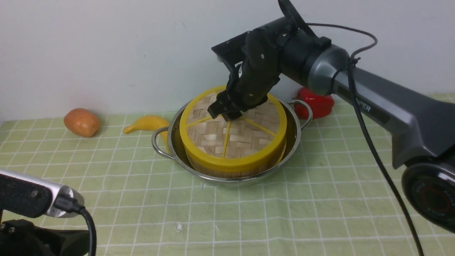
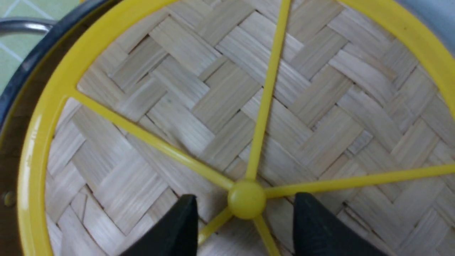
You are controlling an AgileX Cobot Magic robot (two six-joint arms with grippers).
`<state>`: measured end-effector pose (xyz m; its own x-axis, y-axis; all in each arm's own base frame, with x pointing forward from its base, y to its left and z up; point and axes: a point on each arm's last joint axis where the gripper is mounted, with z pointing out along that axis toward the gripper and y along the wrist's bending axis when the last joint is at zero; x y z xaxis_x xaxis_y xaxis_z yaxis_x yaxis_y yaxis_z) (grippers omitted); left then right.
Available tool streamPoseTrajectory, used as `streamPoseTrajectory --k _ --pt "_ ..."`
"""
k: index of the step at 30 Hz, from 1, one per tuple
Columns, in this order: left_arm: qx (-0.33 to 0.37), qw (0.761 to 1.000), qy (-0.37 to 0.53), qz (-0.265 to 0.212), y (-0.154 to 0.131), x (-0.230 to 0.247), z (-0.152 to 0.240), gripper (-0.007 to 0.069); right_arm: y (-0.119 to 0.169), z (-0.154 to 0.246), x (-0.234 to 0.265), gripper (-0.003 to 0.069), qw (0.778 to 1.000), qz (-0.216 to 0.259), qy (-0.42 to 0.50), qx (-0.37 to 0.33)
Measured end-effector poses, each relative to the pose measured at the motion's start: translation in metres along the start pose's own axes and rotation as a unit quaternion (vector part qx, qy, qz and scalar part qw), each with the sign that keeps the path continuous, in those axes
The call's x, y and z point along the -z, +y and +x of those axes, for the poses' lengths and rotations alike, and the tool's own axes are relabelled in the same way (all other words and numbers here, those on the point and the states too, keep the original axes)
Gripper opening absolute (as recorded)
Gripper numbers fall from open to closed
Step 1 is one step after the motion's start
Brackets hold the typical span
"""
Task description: Place the steamer in the pot on the green tablecloth, and put the lid on the steamer.
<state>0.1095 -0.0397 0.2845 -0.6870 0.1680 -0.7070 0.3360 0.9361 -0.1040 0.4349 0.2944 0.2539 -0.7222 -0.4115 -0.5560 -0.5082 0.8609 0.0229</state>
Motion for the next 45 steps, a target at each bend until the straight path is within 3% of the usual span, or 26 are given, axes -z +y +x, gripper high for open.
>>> streamPoseTrajectory --k 2,5,9,12,18,24,27,39,45 --pt "0.0 1.0 -0.011 -0.002 0.0 0.0 -0.002 0.0011 0.0 -0.007 0.024 0.0489 1.0 -0.001 -0.018 0.0" --pt "0.0 0.999 -0.034 -0.006 0.001 0.0 -0.006 0.0025 -0.001 -0.016 0.07 0.0522 0.999 0.002 -0.047 0.001" --pt "0.0 0.997 -0.074 -0.013 0.002 0.001 -0.013 0.0042 -0.007 -0.022 0.139 0.0523 0.996 0.027 -0.086 0.01" --pt "-0.001 0.993 -0.119 -0.021 0.004 0.003 -0.021 0.0055 -0.012 -0.022 0.19 0.0479 0.99 0.049 -0.129 0.016" --pt "-0.002 0.98 -0.197 -0.034 0.006 0.007 -0.035 0.0085 -0.016 0.005 0.294 0.0248 0.979 0.049 -0.199 0.012" --pt "-0.002 0.977 -0.208 -0.036 0.006 0.008 -0.037 0.0097 -0.019 0.058 0.334 0.0043 0.981 0.042 -0.188 0.012" --pt "-0.002 0.977 -0.208 -0.036 0.006 0.008 -0.037 0.0104 -0.02 0.087 0.325 -0.0013 0.985 0.04 -0.169 0.016" --pt "-0.002 0.977 -0.208 -0.036 0.006 0.008 -0.037 0.0119 -0.017 0.192 0.2 -0.0013 0.986 -0.007 -0.164 -0.005" --pt "-0.002 0.977 -0.208 -0.036 0.006 0.008 -0.037 0.0129 -0.016 0.215 0.175 -0.0008 0.981 -0.023 -0.193 -0.021"
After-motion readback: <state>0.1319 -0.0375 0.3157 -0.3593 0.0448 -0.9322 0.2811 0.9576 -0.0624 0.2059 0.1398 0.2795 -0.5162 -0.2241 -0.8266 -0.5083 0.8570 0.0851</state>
